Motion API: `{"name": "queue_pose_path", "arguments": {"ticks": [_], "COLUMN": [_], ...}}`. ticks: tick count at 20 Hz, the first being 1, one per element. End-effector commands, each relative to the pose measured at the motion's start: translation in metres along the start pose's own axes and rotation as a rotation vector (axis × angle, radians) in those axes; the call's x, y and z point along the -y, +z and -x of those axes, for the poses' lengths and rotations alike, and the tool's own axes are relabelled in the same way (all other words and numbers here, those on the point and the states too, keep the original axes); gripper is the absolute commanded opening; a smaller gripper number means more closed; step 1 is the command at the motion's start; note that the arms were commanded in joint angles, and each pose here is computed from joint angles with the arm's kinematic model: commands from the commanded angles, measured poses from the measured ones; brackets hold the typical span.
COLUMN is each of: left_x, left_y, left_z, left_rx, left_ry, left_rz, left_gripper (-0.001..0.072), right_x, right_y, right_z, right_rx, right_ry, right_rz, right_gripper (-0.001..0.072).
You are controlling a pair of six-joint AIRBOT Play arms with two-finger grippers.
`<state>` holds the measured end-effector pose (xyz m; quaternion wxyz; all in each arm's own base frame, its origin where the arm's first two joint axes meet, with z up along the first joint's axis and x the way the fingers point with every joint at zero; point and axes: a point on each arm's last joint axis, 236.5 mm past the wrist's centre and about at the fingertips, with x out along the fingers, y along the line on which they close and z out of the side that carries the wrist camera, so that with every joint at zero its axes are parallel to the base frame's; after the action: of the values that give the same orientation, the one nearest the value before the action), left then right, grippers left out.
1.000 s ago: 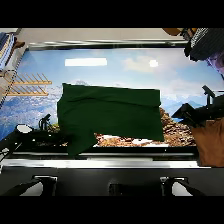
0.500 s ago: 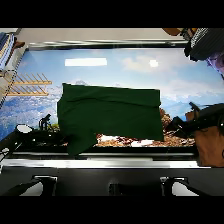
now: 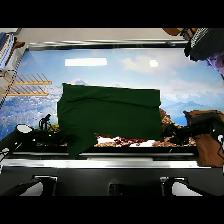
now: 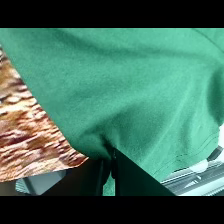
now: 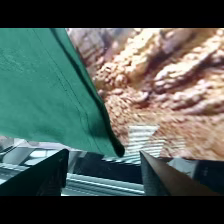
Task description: Fold the clothes and pants, and hang the long-sleeved shirts on hangers.
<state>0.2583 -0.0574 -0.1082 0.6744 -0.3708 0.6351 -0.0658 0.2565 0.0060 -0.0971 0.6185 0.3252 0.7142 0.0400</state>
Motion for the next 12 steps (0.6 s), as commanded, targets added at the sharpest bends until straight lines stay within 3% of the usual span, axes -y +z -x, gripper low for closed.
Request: {"name": "queue_pose_path", "arguments": {"ticks": [1, 4, 7, 8, 10, 12], "left_x": [0.0, 0.0, 0.001, 0.002, 0.004, 0.011], "left_y": [0.0, 0.0, -0.002, -0.004, -0.006, -0.007], "left_z": [0.0, 0.0, 0.0, 0.001, 0.002, 0.008], "left_rx": [0.001, 0.0, -0.012, -0.019, -0.023, -0.031], "left_ry": [0.001, 0.0, -0.004, -0.007, -0.011, -0.024], "left_rz": [0.003, 0.004, 0.004, 0.003, -0.003, -0.023], "left_gripper": [0.0076, 0.0076, 0.0075, 0.0014, 0.0017, 0.0016], "right_x": [-0.001, 0.003, 0.006, 0.007, 0.006, 0.002], "right_y": [-0.006, -0.002, 0.013, 0.017, 0.022, 0.018], "right_z": [-0.016, -0.023, -0.021, -0.02, -0.016, -0.009], "right_rx": [0.005, 0.034, 0.102, 0.118, 0.149, 0.155], "right_ry": [0.037, 0.036, 0.022, 0.017, 0.013, 0.014], "right_rz": [-0.03, -0.038, -0.047, -0.054, -0.048, -0.031], "right_gripper": [0.0514, 0.0478, 0.028, 0.0186, 0.0035, 0.0035]}}
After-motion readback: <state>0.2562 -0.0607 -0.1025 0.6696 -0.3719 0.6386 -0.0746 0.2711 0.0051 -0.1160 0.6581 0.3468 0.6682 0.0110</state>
